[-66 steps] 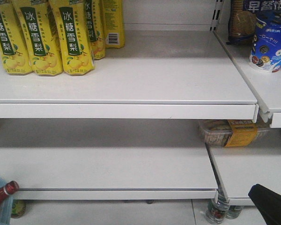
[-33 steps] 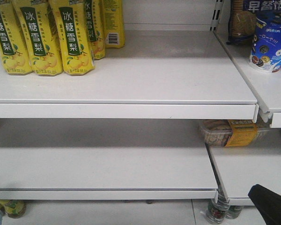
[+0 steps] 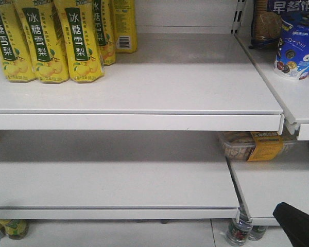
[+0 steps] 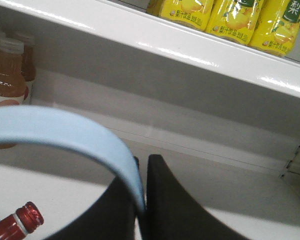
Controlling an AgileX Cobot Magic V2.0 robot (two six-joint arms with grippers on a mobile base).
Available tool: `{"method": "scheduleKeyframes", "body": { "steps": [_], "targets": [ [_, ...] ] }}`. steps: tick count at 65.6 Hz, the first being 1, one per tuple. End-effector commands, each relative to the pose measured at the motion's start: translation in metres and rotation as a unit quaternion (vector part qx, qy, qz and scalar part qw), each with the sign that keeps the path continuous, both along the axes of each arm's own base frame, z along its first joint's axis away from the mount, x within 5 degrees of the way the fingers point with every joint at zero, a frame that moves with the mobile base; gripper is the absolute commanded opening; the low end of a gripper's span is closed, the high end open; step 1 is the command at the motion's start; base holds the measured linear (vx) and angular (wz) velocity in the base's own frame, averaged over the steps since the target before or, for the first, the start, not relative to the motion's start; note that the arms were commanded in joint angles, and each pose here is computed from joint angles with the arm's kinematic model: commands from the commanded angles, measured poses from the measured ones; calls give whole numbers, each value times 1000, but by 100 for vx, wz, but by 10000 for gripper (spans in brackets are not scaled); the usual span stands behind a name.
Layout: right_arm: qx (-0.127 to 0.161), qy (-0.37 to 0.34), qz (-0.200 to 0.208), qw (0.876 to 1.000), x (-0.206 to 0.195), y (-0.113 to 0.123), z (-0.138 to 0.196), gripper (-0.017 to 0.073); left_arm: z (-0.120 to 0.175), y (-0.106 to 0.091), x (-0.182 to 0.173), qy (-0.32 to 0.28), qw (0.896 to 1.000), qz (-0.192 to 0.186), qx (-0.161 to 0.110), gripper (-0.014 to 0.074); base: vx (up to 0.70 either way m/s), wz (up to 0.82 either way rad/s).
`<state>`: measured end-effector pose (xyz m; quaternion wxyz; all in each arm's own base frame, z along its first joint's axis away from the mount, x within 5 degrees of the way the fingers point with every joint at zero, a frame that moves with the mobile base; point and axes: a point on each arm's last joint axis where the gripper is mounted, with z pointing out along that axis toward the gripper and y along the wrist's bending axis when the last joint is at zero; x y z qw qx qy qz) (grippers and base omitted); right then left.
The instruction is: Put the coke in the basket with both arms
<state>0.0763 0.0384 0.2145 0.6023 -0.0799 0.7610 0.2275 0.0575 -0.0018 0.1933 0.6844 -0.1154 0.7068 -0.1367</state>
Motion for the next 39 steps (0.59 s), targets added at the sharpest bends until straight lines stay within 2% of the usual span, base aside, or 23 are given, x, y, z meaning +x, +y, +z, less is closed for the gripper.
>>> {"method": "scheduleKeyframes", "body": {
  "steps": [1,13,22,39],
  "targets": [
    [-14,-22,-9,1000,2,-1,10,-5,25,-1,-4,-103,994,-4,47,-6,0,0],
    [-14,-22,-9,1000,2,-1,10,-5,25,0,-4,-104,993,7,49,-6,0,0],
    [-14,-22,-9,1000,2,-1,10,-5,29,1,-5,-127,990,22,49,-6,0,0],
    [-14,-22,-10,1000,2,-1,10,-5,31,1,-6,-135,989,23,47,-6,0,0]
  ]
}}
